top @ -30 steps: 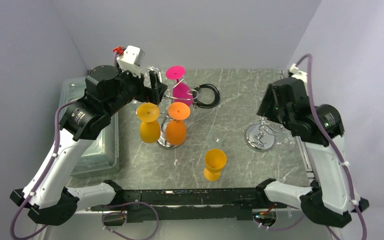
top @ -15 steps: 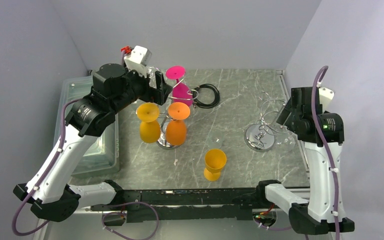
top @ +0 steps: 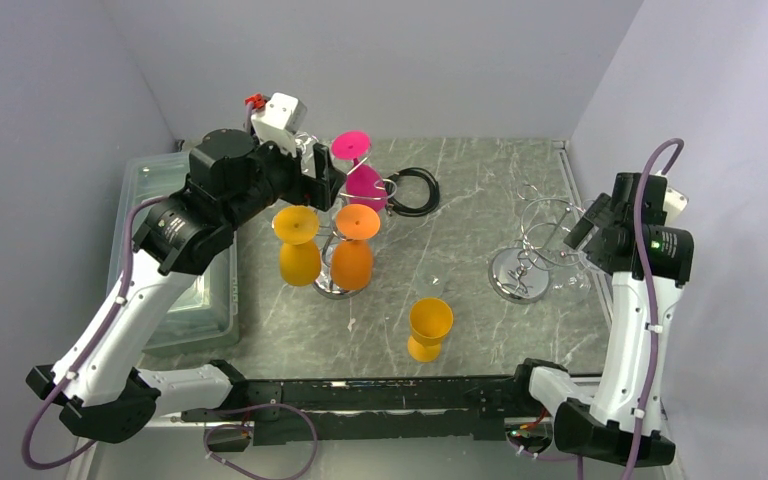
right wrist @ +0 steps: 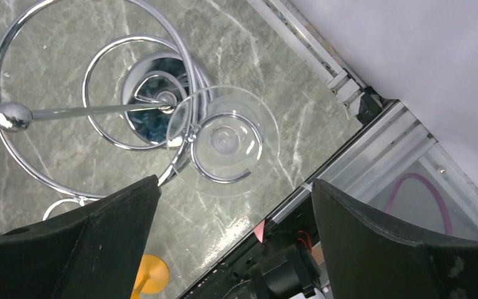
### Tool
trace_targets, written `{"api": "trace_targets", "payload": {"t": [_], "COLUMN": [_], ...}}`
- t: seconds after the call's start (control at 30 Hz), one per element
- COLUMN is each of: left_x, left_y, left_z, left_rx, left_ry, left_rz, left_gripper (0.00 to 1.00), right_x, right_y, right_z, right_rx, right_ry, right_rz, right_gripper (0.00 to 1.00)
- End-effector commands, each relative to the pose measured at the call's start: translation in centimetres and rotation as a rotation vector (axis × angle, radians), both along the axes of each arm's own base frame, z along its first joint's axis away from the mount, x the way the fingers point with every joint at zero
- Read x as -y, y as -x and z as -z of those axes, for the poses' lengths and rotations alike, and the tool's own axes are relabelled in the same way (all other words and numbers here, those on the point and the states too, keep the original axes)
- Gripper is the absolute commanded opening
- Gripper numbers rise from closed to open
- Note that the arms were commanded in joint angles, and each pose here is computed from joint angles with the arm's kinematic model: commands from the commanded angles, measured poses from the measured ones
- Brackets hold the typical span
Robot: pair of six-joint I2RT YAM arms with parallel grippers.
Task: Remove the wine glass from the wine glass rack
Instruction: Pick up the wine glass from the wine rack.
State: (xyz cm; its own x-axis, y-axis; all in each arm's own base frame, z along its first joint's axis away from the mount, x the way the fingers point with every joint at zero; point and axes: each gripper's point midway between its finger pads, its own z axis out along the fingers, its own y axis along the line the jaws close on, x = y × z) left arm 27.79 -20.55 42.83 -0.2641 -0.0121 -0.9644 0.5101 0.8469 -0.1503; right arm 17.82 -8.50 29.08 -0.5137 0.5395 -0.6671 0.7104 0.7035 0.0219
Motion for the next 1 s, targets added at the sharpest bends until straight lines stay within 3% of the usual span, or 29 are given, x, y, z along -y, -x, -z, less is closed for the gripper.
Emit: {"api": "trace_targets", "payload": {"t": [0.0,0.97], "left_x": [0.3,3.1], "left_y": [-0.8,-0.9], "left_z": [-0.4,5.6], "left_rx": [0.046,0.136], "left_ry": [0.001,-0.21], "left_rz": [-0.017,0.048], "left_gripper": [0.99,0.99], "right_x": [0.2,1.3], "right_y": [-1.7,-3.5], "right_z": [-1.3,0.7], "right_rx": [0.068,0.012], "right_ry": [-0.013,-0.154], "right_rz": [-0.008,0.059], "right_gripper": [0.95,0.93]}}
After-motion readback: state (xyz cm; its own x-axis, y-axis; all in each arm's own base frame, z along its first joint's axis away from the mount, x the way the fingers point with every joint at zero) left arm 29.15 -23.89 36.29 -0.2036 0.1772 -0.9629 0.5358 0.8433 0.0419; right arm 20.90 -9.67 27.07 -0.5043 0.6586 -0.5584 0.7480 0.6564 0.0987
